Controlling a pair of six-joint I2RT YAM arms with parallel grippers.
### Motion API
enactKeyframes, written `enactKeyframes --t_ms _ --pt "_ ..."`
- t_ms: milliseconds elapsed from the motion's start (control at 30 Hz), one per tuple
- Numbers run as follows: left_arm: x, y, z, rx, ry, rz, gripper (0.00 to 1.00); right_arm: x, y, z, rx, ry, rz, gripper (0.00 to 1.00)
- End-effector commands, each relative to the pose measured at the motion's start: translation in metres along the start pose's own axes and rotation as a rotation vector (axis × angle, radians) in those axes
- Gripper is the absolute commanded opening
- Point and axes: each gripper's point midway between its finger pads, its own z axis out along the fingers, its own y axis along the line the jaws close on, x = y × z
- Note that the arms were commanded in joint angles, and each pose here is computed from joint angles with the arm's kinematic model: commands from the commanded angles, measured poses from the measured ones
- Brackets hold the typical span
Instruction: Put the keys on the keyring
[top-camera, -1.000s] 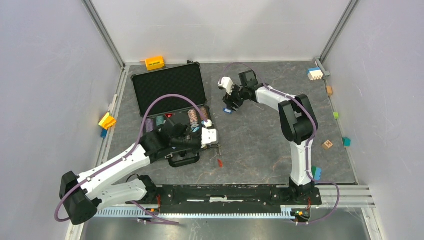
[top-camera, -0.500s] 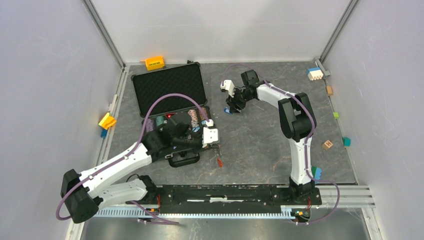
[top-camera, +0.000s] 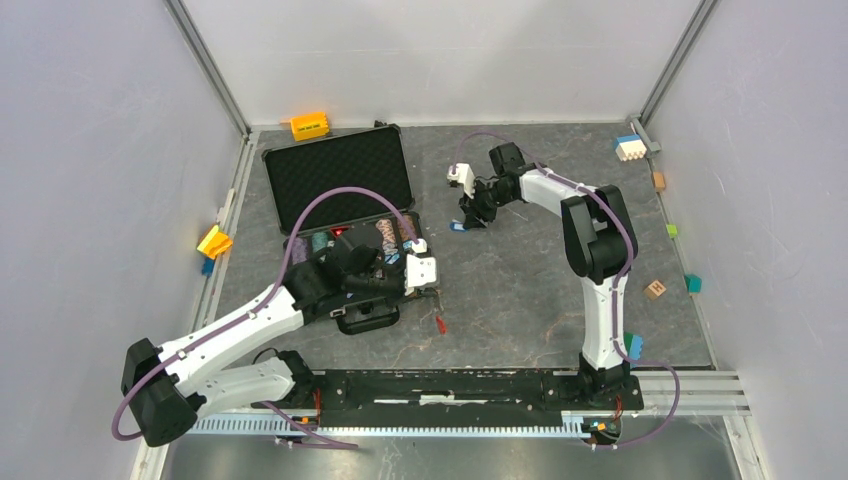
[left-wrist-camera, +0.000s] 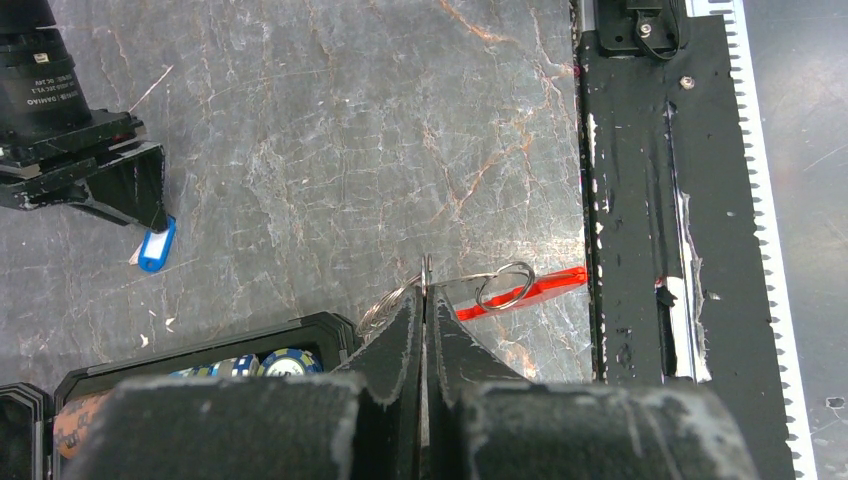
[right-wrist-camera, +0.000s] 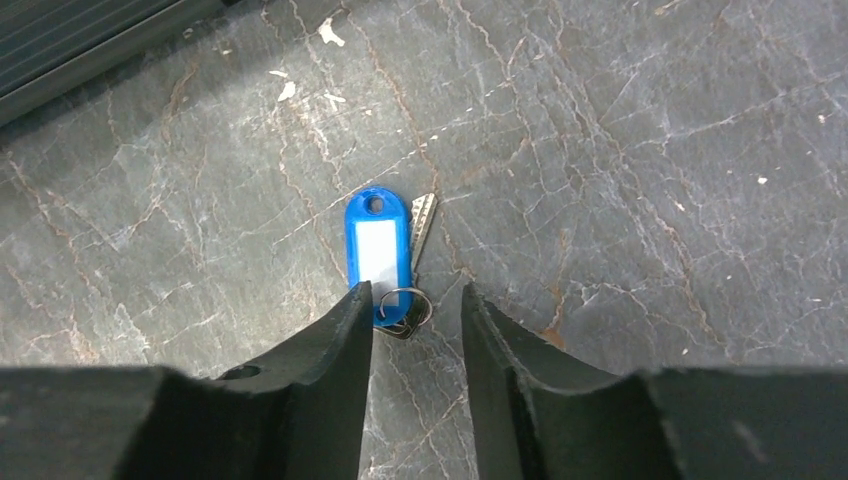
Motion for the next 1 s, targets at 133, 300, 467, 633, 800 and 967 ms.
enactKeyframes --t_ms 133,300,467,633,800,967 --pt "-0.024 0.009 -0.005 -0.024 -0.063 0.069 0.02 -0.002 0.012 -0.013 -0.040 -0.012 0.009 0.29" --pt "-0.025 0.010 -0.006 -0.030 -0.066 0.074 0.02 -0.008 0.016 -0.029 -0.028 -0.027 -0.005 0.21" --pt "-0.025 0.010 -0.006 -0.030 -0.067 0.078 0.02 -0.007 0.029 -0.043 -0.028 -0.034 -0.018 0.00" --pt "-0.025 0.010 -0.005 -0.026 -0.069 0.079 0.02 0.000 0.046 -0.050 -0.033 -0.029 -0.020 0.00" --pt "-0.025 0.010 -0.004 -0.024 -0.071 0.080 0.02 0.004 0.046 -0.055 0.011 -0.027 -0.037 0.02" --pt "-0.027 0.010 -0.004 -0.021 -0.072 0.082 0.02 0.004 0.025 -0.048 0.036 0.005 -0.042 0.46"
